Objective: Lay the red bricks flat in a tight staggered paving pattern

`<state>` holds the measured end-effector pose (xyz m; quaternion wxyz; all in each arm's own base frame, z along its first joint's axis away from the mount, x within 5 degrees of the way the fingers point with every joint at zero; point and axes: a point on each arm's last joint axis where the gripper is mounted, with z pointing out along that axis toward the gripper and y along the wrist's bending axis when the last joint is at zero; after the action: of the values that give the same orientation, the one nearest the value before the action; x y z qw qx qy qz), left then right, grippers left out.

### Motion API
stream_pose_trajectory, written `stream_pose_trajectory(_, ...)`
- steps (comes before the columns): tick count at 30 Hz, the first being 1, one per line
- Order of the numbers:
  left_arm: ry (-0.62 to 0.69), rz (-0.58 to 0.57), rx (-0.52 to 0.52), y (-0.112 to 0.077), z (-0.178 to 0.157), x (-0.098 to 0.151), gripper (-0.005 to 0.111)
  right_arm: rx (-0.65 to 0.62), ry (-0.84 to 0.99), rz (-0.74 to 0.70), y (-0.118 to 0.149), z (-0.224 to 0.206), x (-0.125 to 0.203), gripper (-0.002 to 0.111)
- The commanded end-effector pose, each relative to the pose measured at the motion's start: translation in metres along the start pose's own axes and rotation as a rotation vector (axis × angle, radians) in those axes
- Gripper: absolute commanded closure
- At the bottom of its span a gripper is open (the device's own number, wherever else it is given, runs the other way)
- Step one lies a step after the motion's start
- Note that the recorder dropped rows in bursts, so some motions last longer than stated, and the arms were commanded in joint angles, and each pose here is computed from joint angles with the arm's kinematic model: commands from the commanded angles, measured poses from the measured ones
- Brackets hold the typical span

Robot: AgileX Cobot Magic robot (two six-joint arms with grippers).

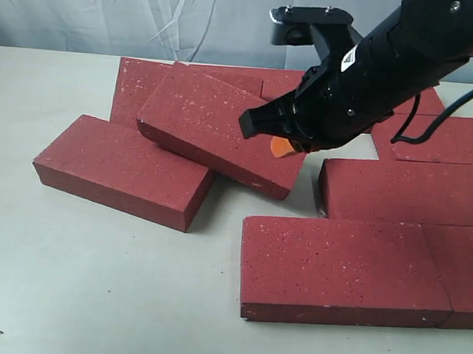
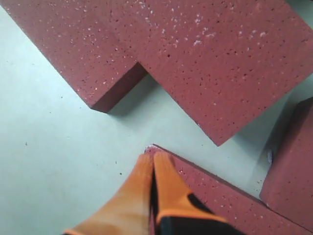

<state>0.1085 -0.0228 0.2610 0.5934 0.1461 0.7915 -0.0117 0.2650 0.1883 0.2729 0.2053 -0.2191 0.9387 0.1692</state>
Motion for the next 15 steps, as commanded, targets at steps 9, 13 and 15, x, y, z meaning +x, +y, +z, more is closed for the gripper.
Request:
stream_pose_trajectory(9,0.154,-0.022,0.026,-0.002,0.016,0.003,0.107,0.009,-0.035,-0.014,0.001,-0.01,-0.002,0.109)
stream_pose_trajectory(13,0.3,-0.059,0.047,-0.003,0.042,0.001,0.107,0.013,-0.054,-0.018,0.001,-0.01,-0.004,0.109)
stream_pose_trajectory(15,0.346,-0.099,0.058,-0.005,0.054,0.0,0.107,0.035,-0.053,-0.04,-0.001,-0.01,-0.004,0.109)
